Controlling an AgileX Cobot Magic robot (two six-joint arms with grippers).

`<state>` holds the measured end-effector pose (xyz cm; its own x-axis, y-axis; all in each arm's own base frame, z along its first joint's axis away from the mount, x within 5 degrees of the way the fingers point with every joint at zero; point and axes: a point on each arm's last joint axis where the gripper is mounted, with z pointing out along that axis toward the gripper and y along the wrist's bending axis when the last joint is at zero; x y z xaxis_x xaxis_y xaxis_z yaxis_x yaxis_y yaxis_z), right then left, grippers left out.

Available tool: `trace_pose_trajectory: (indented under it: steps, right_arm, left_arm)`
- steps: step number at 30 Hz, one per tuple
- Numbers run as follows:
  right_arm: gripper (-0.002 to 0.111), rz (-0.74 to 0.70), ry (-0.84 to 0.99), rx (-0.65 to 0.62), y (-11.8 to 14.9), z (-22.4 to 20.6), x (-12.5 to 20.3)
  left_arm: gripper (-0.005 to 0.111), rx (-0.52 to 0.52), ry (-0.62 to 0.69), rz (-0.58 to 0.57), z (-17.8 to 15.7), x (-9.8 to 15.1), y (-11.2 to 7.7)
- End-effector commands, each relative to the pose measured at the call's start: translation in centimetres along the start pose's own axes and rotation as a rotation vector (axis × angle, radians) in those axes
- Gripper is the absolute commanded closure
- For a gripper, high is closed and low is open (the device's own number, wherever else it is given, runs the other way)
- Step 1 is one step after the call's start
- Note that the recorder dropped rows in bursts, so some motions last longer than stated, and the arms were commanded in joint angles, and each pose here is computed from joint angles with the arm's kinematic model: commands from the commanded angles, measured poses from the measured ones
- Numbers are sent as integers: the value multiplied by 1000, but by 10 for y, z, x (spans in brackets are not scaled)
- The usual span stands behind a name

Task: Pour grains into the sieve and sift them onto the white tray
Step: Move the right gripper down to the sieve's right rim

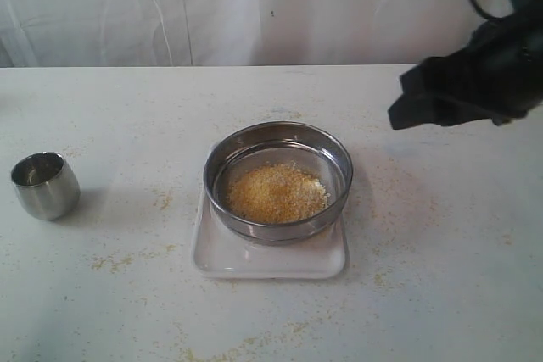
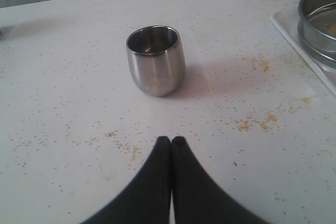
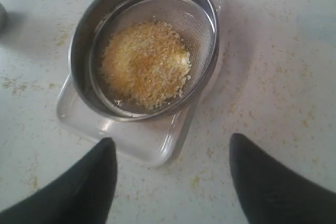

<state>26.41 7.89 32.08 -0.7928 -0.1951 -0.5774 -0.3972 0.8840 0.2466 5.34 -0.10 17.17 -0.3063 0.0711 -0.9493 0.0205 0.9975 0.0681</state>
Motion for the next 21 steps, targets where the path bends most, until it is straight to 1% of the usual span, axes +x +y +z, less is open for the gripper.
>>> trace_pose_trajectory:
  steps: [1,5,7,9,11,13,15,21]
  right_arm:
    - [44,10,76,-4,-21,58,-38]
    - [47,5,120,-14,-30,102,-58]
    - [47,-14,142,-21,-29,121,-65]
    - [47,-49,161,-16,-27,139,-71]
    - [47,-113,187,17,-23,155,-74]
    - [47,-172,216,78,-23,166,-76]
    - [47,-191,242,140,-24,175,-78]
    - [47,-185,313,140,-30,199,-73]
  left_arm:
    - [107,1,-7,-12,0,0,0]
    - [107,1,-7,-12,0,0,0]
    - [107,1,-7,-12,0,0,0]
    - [107,1,-7,-12,0,0,0]
    - [107,1,-7,-12,0,0,0]
    - [107,1,-7,-12,0,0,0]
    - [107,1,-7,-12,0,0,0]
    - [107,1,-7,-12,0,0,0]
